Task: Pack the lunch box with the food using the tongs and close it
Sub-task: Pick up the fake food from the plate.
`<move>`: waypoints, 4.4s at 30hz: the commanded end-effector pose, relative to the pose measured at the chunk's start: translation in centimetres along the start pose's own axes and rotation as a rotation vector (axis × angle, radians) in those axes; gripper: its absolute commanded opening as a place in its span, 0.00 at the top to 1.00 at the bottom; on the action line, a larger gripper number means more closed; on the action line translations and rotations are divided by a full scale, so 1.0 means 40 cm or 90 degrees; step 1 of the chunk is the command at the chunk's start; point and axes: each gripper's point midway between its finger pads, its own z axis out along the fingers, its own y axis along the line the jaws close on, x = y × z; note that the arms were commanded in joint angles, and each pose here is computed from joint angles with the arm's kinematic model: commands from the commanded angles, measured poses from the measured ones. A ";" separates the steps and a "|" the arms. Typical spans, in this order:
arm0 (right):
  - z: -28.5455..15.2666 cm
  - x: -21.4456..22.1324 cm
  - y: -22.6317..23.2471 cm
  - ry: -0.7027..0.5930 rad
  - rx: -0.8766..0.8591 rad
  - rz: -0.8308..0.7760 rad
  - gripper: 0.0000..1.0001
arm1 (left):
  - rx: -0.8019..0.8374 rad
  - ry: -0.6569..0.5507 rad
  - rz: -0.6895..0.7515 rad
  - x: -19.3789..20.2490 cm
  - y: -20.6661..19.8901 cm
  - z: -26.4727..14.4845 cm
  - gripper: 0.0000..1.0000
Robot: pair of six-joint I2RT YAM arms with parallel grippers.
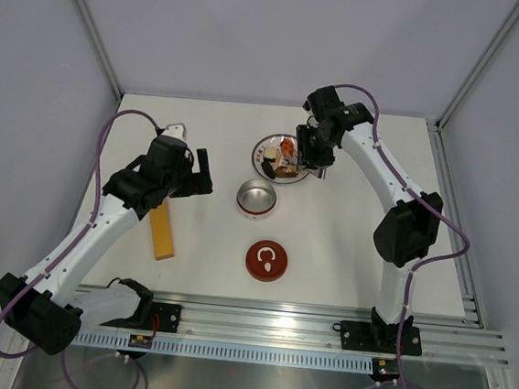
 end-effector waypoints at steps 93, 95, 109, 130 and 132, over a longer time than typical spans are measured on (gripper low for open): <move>0.172 -0.126 0.150 -0.076 0.020 0.014 0.55 | -0.002 -0.036 -0.005 -0.018 0.014 -0.023 0.01; 0.153 -0.138 0.148 -0.090 0.023 0.011 0.59 | 0.001 -0.033 -0.006 -0.016 0.011 -0.022 0.01; 0.044 -0.180 0.152 -0.160 0.015 0.015 0.67 | 0.004 -0.031 -0.006 -0.011 0.010 -0.020 0.01; -0.073 -0.061 0.179 -0.171 -0.002 -0.005 0.68 | 0.004 -0.038 -0.013 -0.017 0.009 -0.018 0.01; -0.086 -0.047 0.188 -0.176 -0.003 -0.011 0.68 | 0.001 -0.042 -0.016 -0.019 0.010 -0.018 0.01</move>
